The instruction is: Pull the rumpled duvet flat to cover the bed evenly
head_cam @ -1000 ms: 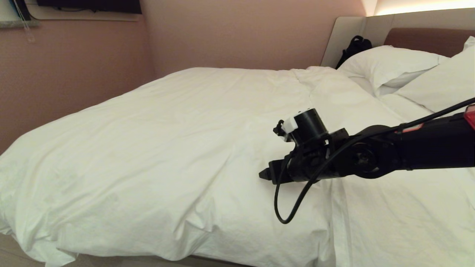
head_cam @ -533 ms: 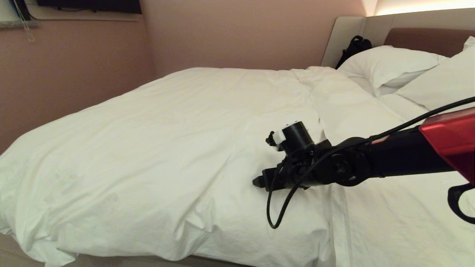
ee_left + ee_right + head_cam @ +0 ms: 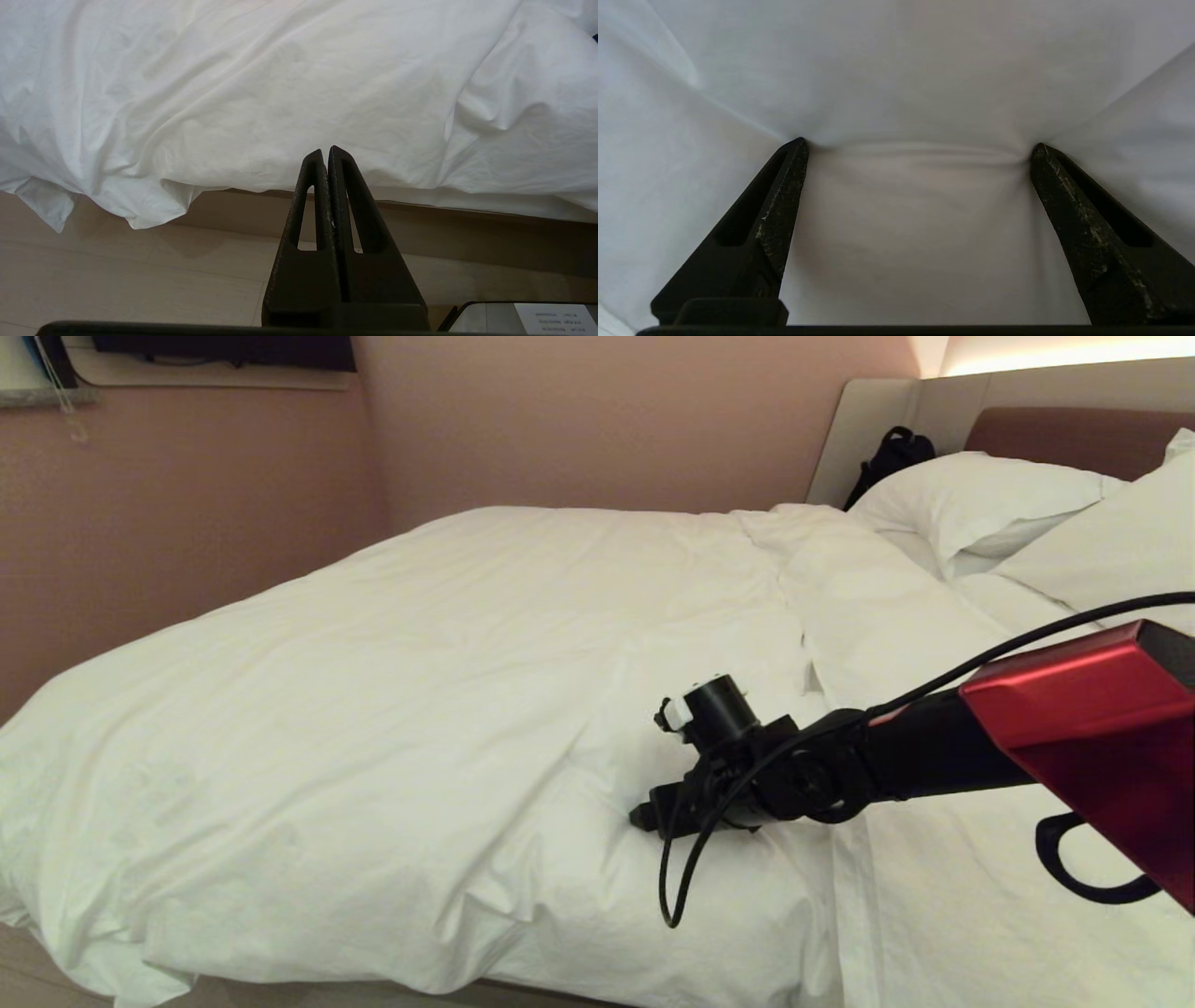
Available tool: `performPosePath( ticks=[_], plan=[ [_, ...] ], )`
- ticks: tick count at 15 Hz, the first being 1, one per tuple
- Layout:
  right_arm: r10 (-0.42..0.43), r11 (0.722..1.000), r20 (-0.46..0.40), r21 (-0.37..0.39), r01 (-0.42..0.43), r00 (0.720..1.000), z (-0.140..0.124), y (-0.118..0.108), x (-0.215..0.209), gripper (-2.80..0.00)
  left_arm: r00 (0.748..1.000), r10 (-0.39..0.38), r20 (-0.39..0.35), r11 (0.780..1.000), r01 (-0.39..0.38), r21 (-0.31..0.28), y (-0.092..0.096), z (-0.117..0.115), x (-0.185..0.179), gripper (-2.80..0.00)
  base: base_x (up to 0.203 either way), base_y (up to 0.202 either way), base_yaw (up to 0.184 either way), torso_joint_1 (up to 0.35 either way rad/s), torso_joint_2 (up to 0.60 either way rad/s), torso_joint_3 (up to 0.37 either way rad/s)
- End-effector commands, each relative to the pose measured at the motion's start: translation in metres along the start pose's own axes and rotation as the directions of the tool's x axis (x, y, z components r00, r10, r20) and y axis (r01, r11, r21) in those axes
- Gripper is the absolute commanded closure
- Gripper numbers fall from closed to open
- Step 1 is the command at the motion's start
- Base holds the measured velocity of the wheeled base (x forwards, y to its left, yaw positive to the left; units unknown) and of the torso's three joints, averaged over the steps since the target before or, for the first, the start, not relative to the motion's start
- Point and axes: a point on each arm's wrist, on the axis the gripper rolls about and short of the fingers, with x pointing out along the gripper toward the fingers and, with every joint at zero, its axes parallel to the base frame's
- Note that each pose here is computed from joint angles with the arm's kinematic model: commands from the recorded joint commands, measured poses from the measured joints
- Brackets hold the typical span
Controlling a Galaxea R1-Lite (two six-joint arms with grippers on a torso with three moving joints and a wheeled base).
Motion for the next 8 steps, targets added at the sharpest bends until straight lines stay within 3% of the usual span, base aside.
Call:
performPosePath(
  ticks=[1, 8],
  plan=[
    [-0.007, 1.000, -0.027, -0.001, 0.007, 1.000, -0.006, 0.000, 0.009, -2.80, 1.000, 0.001, -0.001, 1.000, -0.001, 0.001, 0.000, 0.000, 0.000, 0.00, 0.000, 0.000, 0.000, 0.000, 0.00, 0.000],
    [-0.006, 1.000, -0.022, -0.001, 0.006, 1.000, -0.010, 0.000, 0.023, -2.80, 1.000, 0.001, -0.001, 1.000, -0.001, 0.001, 0.000, 0.000, 0.000, 0.00, 0.000, 0.000, 0.000, 0.000, 0.00, 0.000]
  ],
)
